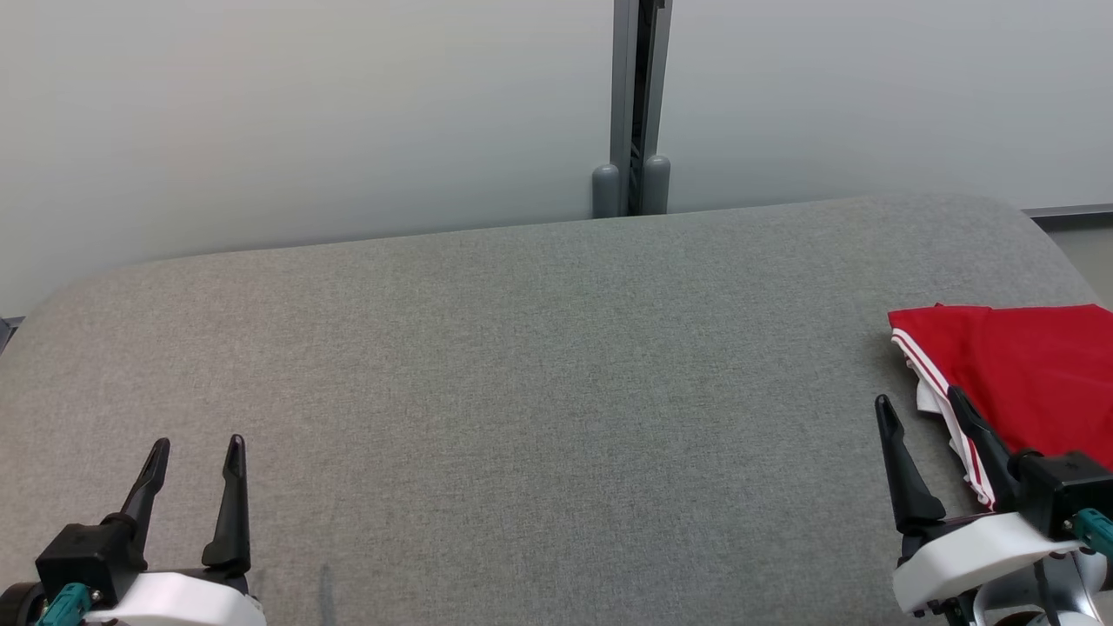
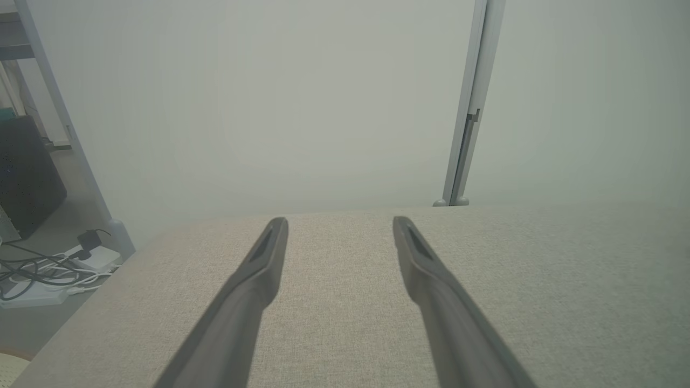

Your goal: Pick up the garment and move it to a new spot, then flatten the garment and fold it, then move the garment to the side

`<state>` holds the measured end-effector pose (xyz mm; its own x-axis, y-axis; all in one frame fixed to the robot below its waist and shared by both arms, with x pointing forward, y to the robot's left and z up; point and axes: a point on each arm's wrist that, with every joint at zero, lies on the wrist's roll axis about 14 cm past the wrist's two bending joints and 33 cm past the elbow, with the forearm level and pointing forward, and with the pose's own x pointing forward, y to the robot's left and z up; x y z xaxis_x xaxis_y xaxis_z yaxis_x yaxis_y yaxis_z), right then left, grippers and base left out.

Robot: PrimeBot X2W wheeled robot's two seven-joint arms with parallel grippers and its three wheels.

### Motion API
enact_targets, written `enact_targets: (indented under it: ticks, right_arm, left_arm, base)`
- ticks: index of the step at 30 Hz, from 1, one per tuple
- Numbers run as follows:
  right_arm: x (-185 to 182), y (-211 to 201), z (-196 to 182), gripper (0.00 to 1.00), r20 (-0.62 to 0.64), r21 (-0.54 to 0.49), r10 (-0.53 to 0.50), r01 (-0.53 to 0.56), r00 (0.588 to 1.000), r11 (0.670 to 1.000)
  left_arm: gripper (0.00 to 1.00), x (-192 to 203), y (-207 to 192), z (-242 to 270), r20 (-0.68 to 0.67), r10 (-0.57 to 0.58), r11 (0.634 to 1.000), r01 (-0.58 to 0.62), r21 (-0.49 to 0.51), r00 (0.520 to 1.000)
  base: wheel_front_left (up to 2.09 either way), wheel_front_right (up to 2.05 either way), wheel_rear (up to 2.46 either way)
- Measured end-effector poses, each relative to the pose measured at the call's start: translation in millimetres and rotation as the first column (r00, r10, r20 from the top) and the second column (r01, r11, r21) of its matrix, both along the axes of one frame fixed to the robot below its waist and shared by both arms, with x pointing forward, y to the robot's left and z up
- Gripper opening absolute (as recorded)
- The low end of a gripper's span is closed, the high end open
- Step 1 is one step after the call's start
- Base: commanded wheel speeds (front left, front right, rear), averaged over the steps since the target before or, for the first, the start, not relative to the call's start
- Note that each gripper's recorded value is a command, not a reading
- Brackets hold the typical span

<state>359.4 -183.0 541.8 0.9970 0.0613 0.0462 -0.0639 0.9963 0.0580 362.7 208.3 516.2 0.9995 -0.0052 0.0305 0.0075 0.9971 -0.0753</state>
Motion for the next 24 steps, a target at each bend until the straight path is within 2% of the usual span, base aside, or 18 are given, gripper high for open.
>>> enact_targets:
  ticks: [2, 3, 7, 13, 24]
  right_arm:
    - [0, 0, 0, 1.00, 0.001, 0.000, 0.001, -0.001, 1.000, 1.000]
    - [-1, 1, -3, 0.00, -0.010, 0.002, 0.001, -0.001, 1.000, 1.000]
    - [-6, 3, -24, 0.00, -0.073, 0.032, 0.001, 0.002, 0.997, 0.999]
    - [-1, 5, -29, 0.00, -0.091, 0.154, 0.015, -0.001, 0.996, 0.988]
    - [12, 13, -27, 0.00, -0.087, 0.358, 0.048, -0.014, 0.995, 0.934]
  left_arm:
    - [1.00, 0, 1, -1, -0.002, 0.006, 1.000, -0.006, 0.002, 1.000]
    - [0.00, -2, 0, -4, -0.012, 0.006, 1.000, -0.006, -0.002, 1.000]
    - [0.00, -10, -8, -25, -0.079, 0.007, 0.999, -0.010, -0.043, 0.997]
    - [0.00, -7, 2, -33, -0.128, 0.036, 0.988, -0.055, -0.143, 0.991]
    - [0.00, 4, 12, -34, -0.167, 0.063, 0.939, -0.115, -0.325, 0.984]
  base:
    - [0.00, 0.00, 0.00]
    - [0.00, 0.00, 0.00]
    - [0.00, 0.00, 0.00]
    - [0.00, 0.00, 0.00]
    - [0.00, 0.00, 0.00]
